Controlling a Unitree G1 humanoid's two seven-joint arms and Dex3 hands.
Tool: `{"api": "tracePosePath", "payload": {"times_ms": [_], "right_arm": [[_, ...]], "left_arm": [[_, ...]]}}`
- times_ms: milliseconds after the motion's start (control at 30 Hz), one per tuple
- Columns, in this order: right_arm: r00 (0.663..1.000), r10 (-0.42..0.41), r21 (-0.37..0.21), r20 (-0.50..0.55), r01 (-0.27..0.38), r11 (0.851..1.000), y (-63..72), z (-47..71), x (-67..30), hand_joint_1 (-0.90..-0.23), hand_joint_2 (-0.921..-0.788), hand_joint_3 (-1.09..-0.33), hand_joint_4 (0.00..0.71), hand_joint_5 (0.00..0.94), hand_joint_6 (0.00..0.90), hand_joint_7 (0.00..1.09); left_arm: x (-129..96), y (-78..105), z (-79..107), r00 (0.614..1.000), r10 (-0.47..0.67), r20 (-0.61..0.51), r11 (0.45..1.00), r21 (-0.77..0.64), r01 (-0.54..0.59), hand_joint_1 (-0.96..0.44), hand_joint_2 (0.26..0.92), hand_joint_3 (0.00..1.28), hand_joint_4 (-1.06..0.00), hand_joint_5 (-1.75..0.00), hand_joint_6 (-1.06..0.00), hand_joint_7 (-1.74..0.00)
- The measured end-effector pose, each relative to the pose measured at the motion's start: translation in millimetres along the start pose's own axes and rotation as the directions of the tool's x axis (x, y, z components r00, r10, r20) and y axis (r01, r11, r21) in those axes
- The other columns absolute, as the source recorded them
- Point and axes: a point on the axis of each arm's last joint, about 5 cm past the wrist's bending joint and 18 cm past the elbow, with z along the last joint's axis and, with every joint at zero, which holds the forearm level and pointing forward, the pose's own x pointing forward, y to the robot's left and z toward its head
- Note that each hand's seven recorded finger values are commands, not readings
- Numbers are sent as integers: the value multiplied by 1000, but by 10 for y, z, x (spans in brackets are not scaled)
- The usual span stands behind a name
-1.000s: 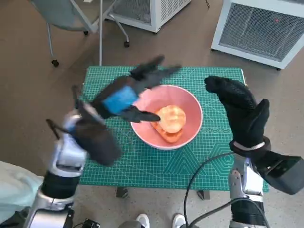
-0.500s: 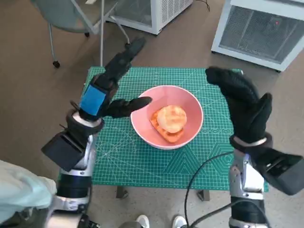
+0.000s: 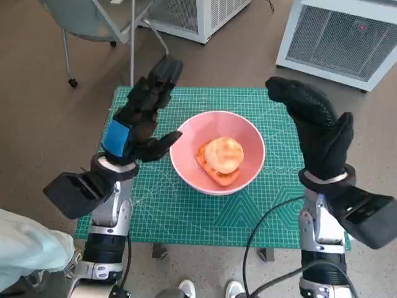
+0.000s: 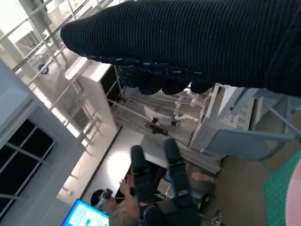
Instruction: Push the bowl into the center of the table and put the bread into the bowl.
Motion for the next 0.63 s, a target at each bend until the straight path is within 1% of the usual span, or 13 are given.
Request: {"api": "tracePosePath", "payload": {"times_ms": [267,633], "right_arm": [[1000,0,-8,-7,0,1000,2,6,8,-637,-921,-650,134,3,-1,510],[1000,1,-12,-19,-2,1000,-5,5,8,-632,-921,-643,134,2,-1,507]], "left_arm": [[-48,13,-30,1000,4,2,1000,28,-4,-640,921,341,-147,0,-179,-1],[-63,4,-37,1000,21,22,999,34,-22,-634,921,334,-159,-5,-196,-9]]}}
